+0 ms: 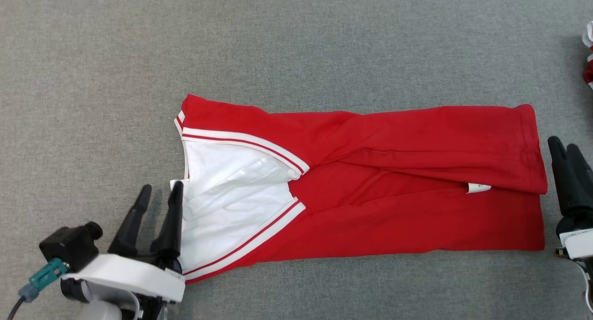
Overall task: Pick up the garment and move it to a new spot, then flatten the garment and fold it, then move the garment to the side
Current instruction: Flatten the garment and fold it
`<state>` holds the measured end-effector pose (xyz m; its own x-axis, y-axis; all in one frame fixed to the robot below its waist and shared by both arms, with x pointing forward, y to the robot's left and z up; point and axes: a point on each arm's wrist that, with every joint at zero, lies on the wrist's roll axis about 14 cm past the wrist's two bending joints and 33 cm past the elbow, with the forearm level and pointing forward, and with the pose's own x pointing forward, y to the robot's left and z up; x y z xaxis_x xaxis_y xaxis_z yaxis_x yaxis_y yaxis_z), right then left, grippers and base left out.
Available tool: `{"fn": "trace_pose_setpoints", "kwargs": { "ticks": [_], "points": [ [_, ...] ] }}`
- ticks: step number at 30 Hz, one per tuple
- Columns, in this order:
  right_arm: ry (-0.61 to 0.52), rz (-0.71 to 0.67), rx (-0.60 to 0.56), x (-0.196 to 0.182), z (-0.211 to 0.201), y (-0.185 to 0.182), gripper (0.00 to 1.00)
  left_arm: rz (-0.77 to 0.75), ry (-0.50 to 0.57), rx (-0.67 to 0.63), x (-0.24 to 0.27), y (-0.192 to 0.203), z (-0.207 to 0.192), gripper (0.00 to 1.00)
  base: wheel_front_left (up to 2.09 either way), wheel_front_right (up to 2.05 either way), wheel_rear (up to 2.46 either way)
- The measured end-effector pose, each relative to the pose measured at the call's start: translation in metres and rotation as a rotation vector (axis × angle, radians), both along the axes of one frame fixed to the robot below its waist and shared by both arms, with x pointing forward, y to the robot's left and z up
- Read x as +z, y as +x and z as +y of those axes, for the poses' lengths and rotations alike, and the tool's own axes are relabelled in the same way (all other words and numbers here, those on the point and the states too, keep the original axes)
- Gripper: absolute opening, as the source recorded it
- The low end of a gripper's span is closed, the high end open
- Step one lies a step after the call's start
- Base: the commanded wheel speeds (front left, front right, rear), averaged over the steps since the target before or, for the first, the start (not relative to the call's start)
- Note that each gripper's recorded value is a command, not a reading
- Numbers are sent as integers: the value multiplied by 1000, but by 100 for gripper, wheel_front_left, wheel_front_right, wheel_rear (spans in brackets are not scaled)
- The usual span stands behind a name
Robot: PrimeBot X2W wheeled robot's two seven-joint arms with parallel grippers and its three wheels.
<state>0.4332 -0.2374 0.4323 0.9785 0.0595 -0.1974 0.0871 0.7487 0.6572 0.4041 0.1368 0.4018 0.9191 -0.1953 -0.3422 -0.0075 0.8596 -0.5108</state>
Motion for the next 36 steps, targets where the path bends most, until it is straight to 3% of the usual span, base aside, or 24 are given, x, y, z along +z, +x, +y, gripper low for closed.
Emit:
{"fn": "trace_pose_setpoints", "kwargs": {
  "ticks": [11,18,36],
  "points": [
    [-283,-261,-33,58,-5,12,100,-343,115,108,74,45,14,100,0,0,0],
    [-459,-294,-17,66,2,7,100,-479,212,118,105,52,15,100,0,0,0],
    [-551,-172,49,27,21,-15,100,-353,340,81,57,25,24,100,0,0,0]
  ]
}}
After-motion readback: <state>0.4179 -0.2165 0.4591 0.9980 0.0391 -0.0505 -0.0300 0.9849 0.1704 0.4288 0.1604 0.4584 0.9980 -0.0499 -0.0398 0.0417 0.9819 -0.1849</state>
